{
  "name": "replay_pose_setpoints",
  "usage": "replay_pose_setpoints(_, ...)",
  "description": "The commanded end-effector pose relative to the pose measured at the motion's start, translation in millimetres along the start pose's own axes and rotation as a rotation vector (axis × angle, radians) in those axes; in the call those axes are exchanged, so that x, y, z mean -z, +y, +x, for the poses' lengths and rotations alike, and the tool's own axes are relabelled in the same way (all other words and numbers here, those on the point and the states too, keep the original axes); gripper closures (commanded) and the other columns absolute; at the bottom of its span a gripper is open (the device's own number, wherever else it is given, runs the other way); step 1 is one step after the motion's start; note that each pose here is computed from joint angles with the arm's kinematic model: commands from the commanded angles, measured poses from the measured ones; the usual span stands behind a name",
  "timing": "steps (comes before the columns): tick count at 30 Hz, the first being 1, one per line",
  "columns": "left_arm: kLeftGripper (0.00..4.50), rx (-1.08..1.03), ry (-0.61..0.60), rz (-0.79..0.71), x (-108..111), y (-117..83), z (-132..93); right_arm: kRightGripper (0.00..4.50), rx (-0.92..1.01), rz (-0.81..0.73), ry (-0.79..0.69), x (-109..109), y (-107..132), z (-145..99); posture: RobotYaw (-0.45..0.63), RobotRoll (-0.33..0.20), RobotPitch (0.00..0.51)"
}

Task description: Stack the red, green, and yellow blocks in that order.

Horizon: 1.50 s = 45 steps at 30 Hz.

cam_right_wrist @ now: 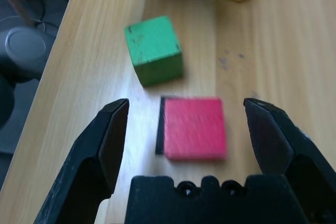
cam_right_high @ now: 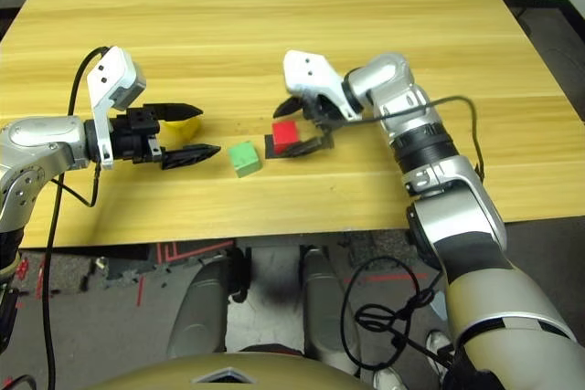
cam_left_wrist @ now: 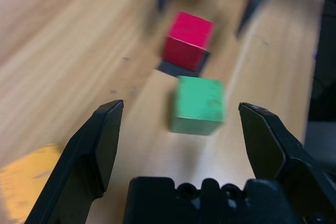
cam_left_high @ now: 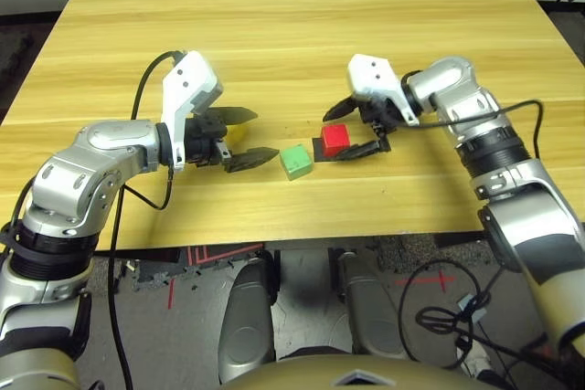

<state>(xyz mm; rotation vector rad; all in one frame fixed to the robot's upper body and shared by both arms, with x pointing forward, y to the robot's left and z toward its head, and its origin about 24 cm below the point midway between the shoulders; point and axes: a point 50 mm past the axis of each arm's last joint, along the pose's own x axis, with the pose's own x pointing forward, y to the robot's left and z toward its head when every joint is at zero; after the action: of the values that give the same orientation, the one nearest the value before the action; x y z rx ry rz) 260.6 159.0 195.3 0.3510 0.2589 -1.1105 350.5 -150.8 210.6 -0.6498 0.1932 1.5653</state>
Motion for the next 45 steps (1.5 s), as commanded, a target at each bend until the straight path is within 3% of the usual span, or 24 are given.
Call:
replay_pose_setpoints(1, 0.00, 0.044, 0.029, 0.017, -3.2, -13.6, 13.4, 0.04, 0.060, 0.016, -0.015, 6.6, -0.4, -27.0, 0.27, -0.070, 0.250)
replay_pose_setpoints(8, 0.00, -0.017, 0.070, 0.039, 0.0, -13.5, 28.6, 0.04, 0.198, 0.041, 0.008, 14.9, -2.7, -56.8, 0.22, -0.058, 0.245)
replay_pose_setpoints(20, 0.00, 0.009, 0.170, 0.038, 21.1, -10.4, 38.1, 0.04, 0.262, 0.077, -0.031, 14.3, 4.0, -56.1, 0.15, -0.038, 0.245)
replay_pose_setpoints(28, 0.00, -0.010, 0.160, 0.019, 27.6, -7.8, 47.6, 0.04, 0.300, 0.086, -0.041, 13.7, 7.3, -61.0, 0.12, -0.034, 0.251)
replay_pose_setpoints(35, 2.39, -0.014, 0.077, 0.056, 8.3, -5.4, 50.2, 0.00, 0.321, 0.095, -0.044, 15.2, 9.5, -61.9, 0.12, -0.030, 0.252)
replay_pose_setpoints(45, 2.45, 0.054, 0.070, 0.250, -50.8, 18.4, 32.4, 0.00, 0.340, 0.125, -0.049, 23.2, 13.7, -61.3, 0.11, 0.001, 0.256)
